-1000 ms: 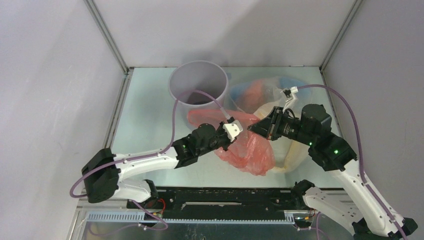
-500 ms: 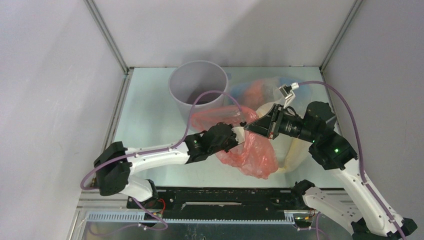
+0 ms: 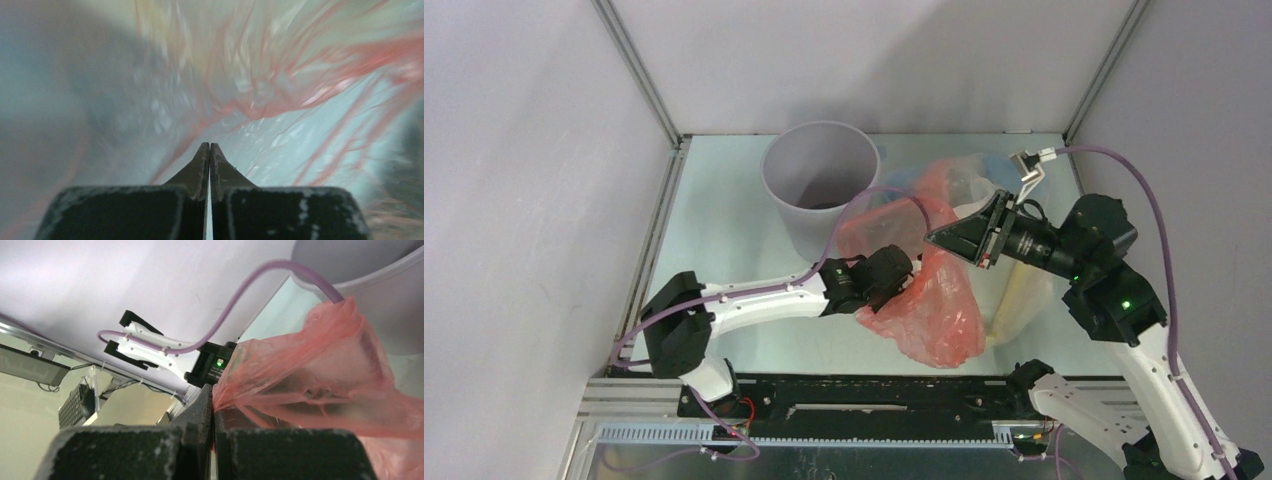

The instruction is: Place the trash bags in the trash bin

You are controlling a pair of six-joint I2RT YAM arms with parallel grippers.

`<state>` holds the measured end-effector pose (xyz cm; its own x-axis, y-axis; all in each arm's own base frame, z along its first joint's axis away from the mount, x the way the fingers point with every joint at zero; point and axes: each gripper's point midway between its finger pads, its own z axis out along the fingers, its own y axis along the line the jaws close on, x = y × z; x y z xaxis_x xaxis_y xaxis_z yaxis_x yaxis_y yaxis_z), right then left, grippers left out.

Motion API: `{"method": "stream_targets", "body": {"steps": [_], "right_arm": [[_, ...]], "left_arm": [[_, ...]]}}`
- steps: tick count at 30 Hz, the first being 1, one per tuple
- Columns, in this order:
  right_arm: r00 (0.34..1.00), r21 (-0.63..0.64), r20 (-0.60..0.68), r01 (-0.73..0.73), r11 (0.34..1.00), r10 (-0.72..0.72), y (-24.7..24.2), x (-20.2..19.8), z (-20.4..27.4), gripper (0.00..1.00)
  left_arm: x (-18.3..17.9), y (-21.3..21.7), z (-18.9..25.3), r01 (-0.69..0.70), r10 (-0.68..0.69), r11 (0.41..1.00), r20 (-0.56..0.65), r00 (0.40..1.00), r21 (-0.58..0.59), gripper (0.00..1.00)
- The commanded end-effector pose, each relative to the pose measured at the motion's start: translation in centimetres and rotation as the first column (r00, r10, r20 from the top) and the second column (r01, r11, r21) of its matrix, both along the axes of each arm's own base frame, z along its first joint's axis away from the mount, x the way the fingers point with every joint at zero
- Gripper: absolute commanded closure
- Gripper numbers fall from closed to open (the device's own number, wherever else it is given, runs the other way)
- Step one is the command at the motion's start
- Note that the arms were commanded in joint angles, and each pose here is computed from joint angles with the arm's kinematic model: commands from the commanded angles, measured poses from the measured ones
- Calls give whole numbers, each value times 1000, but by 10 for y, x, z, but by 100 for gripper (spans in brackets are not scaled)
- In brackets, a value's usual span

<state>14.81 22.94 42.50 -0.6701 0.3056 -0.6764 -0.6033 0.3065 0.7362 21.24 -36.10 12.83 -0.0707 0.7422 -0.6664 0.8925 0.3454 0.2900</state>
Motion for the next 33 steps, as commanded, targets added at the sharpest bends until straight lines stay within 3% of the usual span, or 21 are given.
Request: {"method": "stream_targets", "body": {"steps": [1,6,10,15,19,24,28,33], "right_arm": [[995,-1,85,56,998,-56,-16,-2,22,100],[985,-14,116,131,991,-129,-33,3,38,100],[977,-32,121,178,983,-173,-41,9,38,100],[987,-78,68,152,985,-146,-36,16,6,100],[990,-103,34,141,985,-139,-34,19,-20,100],[986,-147,28,169,975,-167,-39,23,-37,100],[985,-160,28,175,971,-173,-40,24,-41,100],[988,-150,18,152,977,-151,-36,24,-45,100]], "left_arm": [[-9,66,-37,-132,150,946,-38,988,295,100],[-7,101,-50,-272,301,866,-2,954,418,100],[1,106,-35,-360,371,846,50,927,393,100],[2,79,35,-353,354,928,17,935,115,95],[-11,67,88,-323,319,940,-50,946,-113,84],[-6,98,124,-459,463,863,-30,886,-210,77],[-20,108,151,-449,444,832,-94,891,-326,56],[-34,113,188,-423,397,738,-168,902,-526,40]]}}
